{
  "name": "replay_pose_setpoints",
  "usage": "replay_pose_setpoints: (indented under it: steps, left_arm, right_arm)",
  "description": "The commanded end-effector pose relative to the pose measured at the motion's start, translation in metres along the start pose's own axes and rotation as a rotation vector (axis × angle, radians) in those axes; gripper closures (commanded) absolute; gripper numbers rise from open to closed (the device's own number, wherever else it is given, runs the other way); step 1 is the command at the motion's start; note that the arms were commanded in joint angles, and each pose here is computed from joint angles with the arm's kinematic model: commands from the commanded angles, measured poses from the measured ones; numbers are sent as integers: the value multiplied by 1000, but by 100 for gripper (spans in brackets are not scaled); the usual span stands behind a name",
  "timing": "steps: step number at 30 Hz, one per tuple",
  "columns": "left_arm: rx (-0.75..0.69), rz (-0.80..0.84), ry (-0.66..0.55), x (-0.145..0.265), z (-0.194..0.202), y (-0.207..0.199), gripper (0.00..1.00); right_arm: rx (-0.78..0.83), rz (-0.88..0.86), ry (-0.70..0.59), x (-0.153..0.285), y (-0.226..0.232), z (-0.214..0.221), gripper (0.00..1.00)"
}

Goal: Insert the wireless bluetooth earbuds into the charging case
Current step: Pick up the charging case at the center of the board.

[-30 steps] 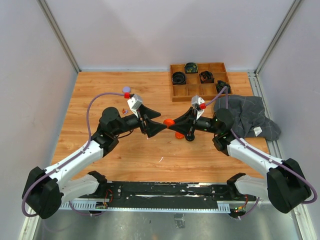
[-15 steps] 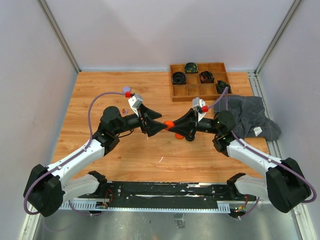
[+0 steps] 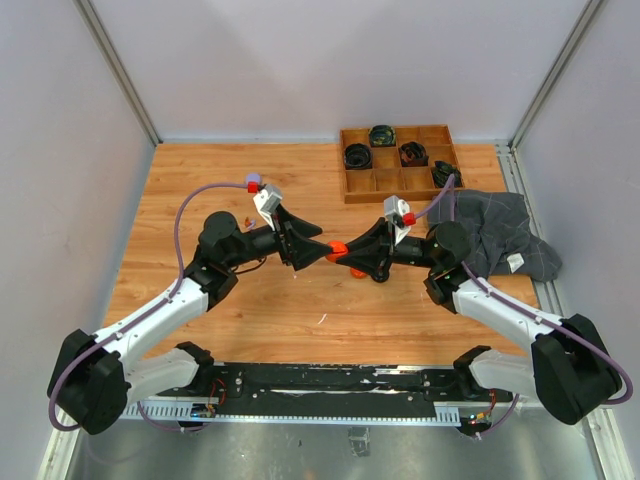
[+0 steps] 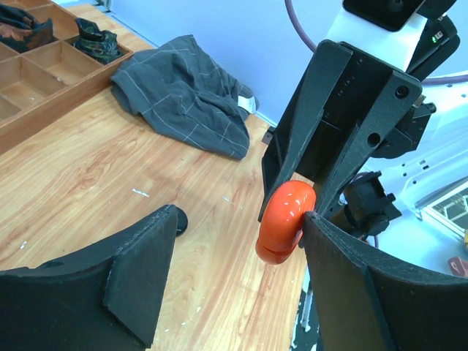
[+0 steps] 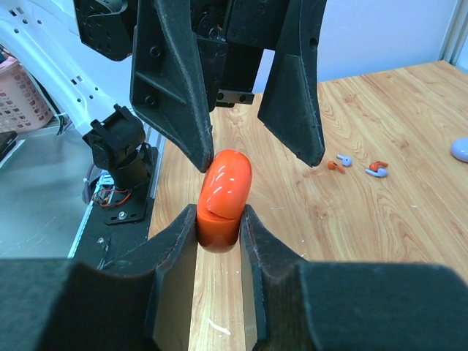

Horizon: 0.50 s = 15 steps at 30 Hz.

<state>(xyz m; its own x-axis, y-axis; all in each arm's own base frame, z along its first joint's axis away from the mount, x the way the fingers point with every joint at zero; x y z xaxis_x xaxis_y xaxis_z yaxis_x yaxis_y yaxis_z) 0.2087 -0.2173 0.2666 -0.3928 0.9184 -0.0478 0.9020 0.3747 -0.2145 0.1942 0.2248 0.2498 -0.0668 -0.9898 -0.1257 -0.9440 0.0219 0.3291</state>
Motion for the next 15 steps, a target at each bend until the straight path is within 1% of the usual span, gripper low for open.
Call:
replay_pose_setpoints:
  steps: [1,15]
  left_arm:
    - [-10,-30,-51,2,-14,4,27]
    - [41,-72,-47,3,-12,14,27]
  right_arm:
    - [58,-85,5,-4,13,-1,99]
    - [63,-123,23,-7,17,0,99]
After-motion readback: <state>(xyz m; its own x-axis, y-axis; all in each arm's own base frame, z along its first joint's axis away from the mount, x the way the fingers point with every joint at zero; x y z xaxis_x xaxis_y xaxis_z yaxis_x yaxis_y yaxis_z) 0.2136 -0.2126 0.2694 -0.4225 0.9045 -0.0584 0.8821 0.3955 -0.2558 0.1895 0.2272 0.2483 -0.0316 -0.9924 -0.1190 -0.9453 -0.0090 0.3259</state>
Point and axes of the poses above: each gripper's point midway between its finger pads, its own x axis back along the fingers, its own y axis along the line the jaws close on, z = x × y, the point moved 7 cm from there along x, back along the fingers, and after that the axes turned 12 degrees about -x, right-handed, at the moved point
